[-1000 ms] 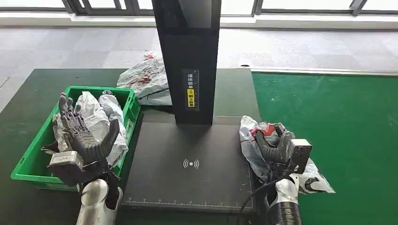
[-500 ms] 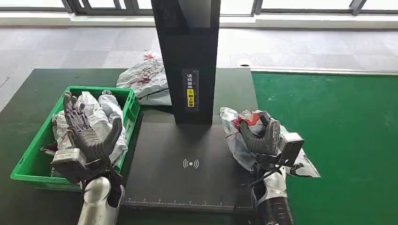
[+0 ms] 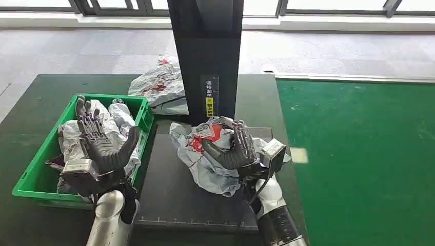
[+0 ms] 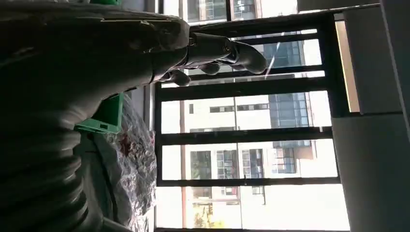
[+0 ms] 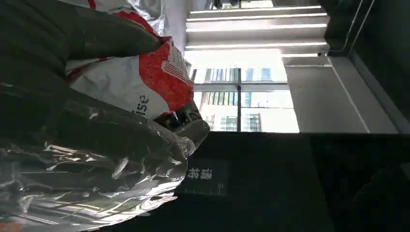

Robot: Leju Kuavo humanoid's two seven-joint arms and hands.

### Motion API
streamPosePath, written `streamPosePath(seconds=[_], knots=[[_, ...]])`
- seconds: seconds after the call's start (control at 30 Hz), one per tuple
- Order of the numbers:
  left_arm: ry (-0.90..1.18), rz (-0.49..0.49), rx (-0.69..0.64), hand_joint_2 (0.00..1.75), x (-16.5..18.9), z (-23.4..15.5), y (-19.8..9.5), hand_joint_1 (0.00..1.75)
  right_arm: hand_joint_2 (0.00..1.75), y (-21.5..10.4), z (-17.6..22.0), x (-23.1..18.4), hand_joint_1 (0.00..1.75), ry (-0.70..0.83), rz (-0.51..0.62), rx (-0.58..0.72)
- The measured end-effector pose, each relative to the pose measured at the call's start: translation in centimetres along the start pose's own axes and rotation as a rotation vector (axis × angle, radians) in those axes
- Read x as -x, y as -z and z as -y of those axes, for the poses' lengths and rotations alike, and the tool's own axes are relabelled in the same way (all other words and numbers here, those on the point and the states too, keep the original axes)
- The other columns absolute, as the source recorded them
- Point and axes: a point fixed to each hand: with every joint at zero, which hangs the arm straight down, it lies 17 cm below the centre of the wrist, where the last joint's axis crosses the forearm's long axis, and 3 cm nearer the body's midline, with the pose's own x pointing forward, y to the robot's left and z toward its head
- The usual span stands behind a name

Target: Moved the parcel from conveyor to table for the left to box.

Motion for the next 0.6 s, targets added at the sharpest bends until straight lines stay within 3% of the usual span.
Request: streamPosePath(seconds=[0.3, 0.33, 0.47, 0.5, 0.6], knots=[[-0.003, -0.001, -0.002, 1.75, 0.1, -0.2, 0.0, 0.0, 1.75, 0.1, -1.0, 1.3, 1.47, -0.045, -0.032, -0.015], [-0.002, -0.001, -0.002, 1.75, 0.1, -0.2, 0.0, 0.0, 1.75, 0.0, -1.0, 1.4, 0.0, -0.044, -0.035, -0.016], [0.003, -0.001, -0.008, 1.75, 0.1, -0.3, 0.0, 0.0, 1.75, 0.2, -0.8, 2.2, 0.0, -0.102, -0.052, -0.004], [0.006, -0.001, -0.011, 1.75, 0.1, -0.4, 0.0, 0.0, 0.0, 0.2, -0.4, 2.9, 0.0, -0.15, -0.069, 0.01], [0.014, -0.003, -0.018, 1.75, 0.1, -0.8, -0.2, 0.0, 0.0, -0.2, 1.5, 5.0, 0.0, -0.319, -0.119, 0.09]])
